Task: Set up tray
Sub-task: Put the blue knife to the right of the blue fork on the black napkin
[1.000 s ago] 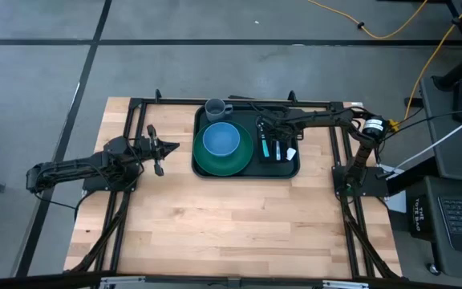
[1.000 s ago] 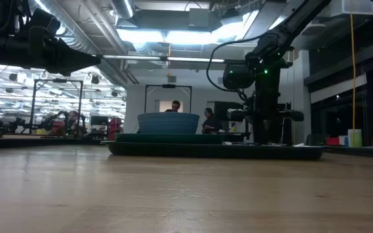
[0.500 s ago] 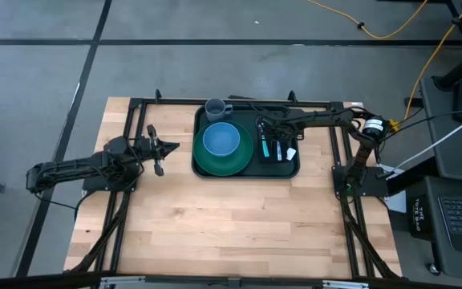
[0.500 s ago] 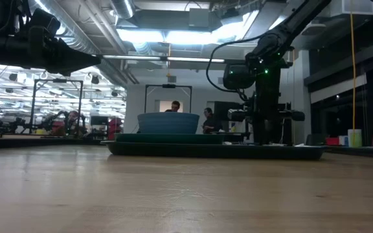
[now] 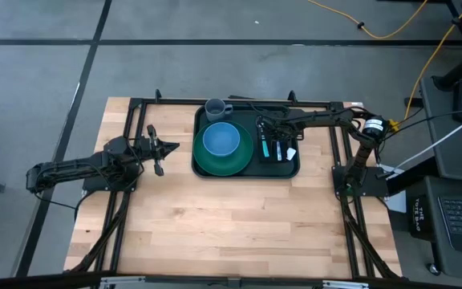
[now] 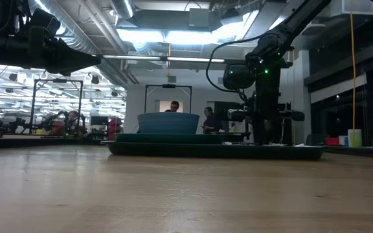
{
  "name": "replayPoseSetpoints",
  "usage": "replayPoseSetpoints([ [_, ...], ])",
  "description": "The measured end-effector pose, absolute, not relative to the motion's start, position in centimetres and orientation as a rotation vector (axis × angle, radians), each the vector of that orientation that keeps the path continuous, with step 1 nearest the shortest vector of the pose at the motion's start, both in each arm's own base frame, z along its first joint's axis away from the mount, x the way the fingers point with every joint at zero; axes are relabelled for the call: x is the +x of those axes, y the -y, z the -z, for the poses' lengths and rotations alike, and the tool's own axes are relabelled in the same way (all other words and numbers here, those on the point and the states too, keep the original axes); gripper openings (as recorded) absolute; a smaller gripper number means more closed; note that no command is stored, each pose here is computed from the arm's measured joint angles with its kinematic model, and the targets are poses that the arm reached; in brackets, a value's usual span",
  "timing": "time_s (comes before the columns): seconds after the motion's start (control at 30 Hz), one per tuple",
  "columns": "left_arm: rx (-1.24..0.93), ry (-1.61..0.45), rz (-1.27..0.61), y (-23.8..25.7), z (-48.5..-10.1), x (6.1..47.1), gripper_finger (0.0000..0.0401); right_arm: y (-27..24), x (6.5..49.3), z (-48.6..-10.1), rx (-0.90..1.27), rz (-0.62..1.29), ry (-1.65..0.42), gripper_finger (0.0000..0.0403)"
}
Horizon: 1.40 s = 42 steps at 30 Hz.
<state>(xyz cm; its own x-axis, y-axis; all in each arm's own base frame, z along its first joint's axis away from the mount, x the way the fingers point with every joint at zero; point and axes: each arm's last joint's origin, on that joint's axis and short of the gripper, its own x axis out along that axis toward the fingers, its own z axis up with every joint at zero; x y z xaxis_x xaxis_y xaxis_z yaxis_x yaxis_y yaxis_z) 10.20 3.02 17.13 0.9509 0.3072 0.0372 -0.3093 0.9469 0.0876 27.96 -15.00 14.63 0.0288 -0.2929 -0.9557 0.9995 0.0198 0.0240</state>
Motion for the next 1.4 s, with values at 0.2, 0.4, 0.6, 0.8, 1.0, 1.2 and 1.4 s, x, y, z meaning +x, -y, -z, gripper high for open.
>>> replayPoseSetpoints([
  [0.2,0.092,0.023,-0.314,-3.03,-17.14,10.20,0.0003,14.93,28.01,-14.61,0.995,1.262,-1.002,0.0053],
  [0.4,0.008,0.036,-0.313,-3.03,-17.13,10.19,0.0003,15.06,28.16,-14.67,0.984,1.273,-0.973,0.0053],
  [0.6,-0.008,0.039,-0.313,-3.03,-17.14,10.20,0.0003,15.05,28.12,-14.68,0.981,1.275,-0.976,0.0053],
  [0.8,-0.008,0.039,-0.312,-3.03,-17.13,10.20,0.0003,15.04,28.11,-14.67,0.981,1.273,-0.980,0.0053],
  [1.0,-0.008,0.039,-0.312,-3.03,-17.13,10.20,0.0003,15.03,28.12,-14.67,0.983,1.272,-0.980,0.0053],
  [1.2,-0.008,0.039,-0.313,-3.03,-17.13,10.19,0.0003,15.04,28.11,-14.68,0.981,1.275,-0.978,0.0041],
  [1.4,-0.008,0.039,-0.313,-3.03,-17.13,10.19,0.0003,15.07,28.14,-14.75,0.979,1.276,-0.972,0.0021],
])
